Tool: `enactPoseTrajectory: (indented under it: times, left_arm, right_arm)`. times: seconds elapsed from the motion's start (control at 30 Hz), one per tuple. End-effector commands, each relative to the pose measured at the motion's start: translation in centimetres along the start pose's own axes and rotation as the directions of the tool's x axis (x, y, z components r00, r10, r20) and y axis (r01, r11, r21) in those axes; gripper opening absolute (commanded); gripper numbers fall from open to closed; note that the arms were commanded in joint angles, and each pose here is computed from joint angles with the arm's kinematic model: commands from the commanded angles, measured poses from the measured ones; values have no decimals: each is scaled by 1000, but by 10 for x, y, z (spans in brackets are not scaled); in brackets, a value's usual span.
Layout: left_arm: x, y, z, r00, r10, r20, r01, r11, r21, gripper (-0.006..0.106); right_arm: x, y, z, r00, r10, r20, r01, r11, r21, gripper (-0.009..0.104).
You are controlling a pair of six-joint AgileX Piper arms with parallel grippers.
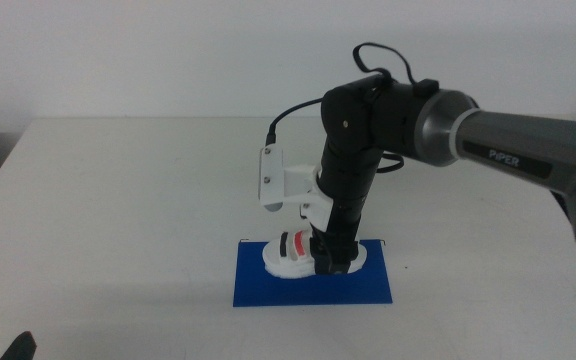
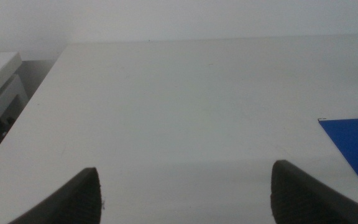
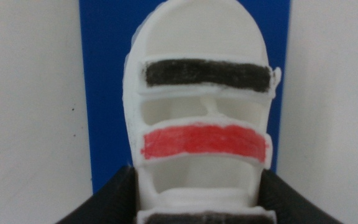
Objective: Use one arm to grab the shoe from the table and place it on the mat.
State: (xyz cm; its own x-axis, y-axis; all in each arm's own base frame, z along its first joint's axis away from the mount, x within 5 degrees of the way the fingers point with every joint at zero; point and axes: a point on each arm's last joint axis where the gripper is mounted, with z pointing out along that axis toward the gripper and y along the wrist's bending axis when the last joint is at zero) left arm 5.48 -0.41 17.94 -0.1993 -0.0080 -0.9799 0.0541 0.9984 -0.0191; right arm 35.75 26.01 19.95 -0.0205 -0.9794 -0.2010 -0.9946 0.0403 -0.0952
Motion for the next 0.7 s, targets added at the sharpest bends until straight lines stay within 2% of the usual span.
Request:
enactPoseTrajectory:
  times: [0.0, 0.23, 0.37, 0.47, 0.67]
  left_arm:
    - [-6, 0, -1, 996, -11, 87, 11, 1000, 1, 94]
    - [-6, 0, -1, 996, -11, 87, 11, 1000, 1, 94]
    - [-6, 0, -1, 996, -11, 87, 11, 1000, 1, 94]
    - [-6, 0, -1, 996, -11, 87, 11, 1000, 1, 94]
    - [-6, 0, -1, 996, -11, 87, 11, 1000, 1, 94]
  right_arm:
    - [-9, 1, -26, 998, -17, 54, 14, 998, 64, -4]
    - [-13, 4, -11, 999, -20, 36, 19, 999, 39, -4]
    - [-13, 3, -12, 999, 7, 34, -9, 999, 46, 4]
    - [-13, 3, -12, 999, 13, 32, -14, 999, 52, 20]
    - [-14, 1, -12, 999, 14, 43, -17, 998, 67, 62]
